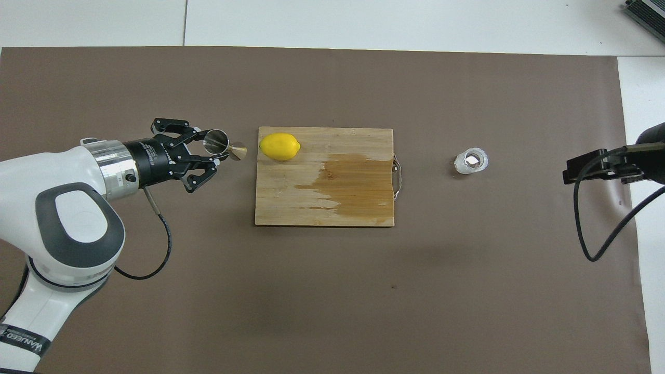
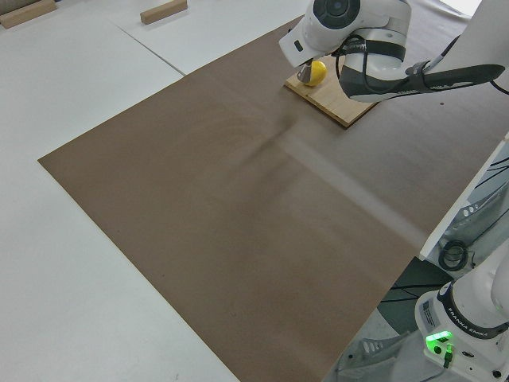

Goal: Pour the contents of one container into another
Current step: 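Carry the steel cup with the left gripper onto the cutting board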

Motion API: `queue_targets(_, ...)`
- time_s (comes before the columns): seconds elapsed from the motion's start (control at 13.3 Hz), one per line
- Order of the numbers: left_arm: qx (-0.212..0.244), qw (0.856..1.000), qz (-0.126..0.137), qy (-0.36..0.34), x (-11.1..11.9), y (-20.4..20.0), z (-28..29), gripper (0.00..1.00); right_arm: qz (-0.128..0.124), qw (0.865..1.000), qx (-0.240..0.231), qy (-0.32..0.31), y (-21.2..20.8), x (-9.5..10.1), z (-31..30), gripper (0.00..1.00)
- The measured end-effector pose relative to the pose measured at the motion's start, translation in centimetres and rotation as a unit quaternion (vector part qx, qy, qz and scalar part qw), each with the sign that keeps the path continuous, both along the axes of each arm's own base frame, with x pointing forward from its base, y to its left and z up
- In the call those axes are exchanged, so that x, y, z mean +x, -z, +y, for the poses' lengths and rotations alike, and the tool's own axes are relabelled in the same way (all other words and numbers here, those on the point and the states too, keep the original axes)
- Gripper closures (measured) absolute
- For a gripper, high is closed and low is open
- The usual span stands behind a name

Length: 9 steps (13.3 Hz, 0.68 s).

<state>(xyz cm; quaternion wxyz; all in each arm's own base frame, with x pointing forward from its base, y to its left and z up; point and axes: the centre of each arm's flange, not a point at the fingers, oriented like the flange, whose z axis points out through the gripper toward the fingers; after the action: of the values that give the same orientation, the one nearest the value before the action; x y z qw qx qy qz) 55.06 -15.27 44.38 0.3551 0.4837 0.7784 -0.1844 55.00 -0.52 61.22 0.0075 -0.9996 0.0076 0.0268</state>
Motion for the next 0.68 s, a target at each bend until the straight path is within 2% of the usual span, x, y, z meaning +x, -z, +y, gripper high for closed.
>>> queue_targets(0.23,-0.007,0.999,-0.012,-0.035,-1.3,-1.0,-6.9,0.50,0.000,1.000,0.000,0.000,0.0,0.0,0.0,0.00)
queue_targets(0.45,-0.031,0.999,-0.006,-0.039,-2.4,-2.5,-13.2,0.50,0.000,1.000,0.000,0.000,0.0,0.0,0.0,0.00)
queue_targets(0.68,-0.024,0.999,0.007,-0.032,-2.6,-3.4,-17.4,0.50,0.000,1.000,0.000,0.000,0.0,0.0,0.0,0.00)
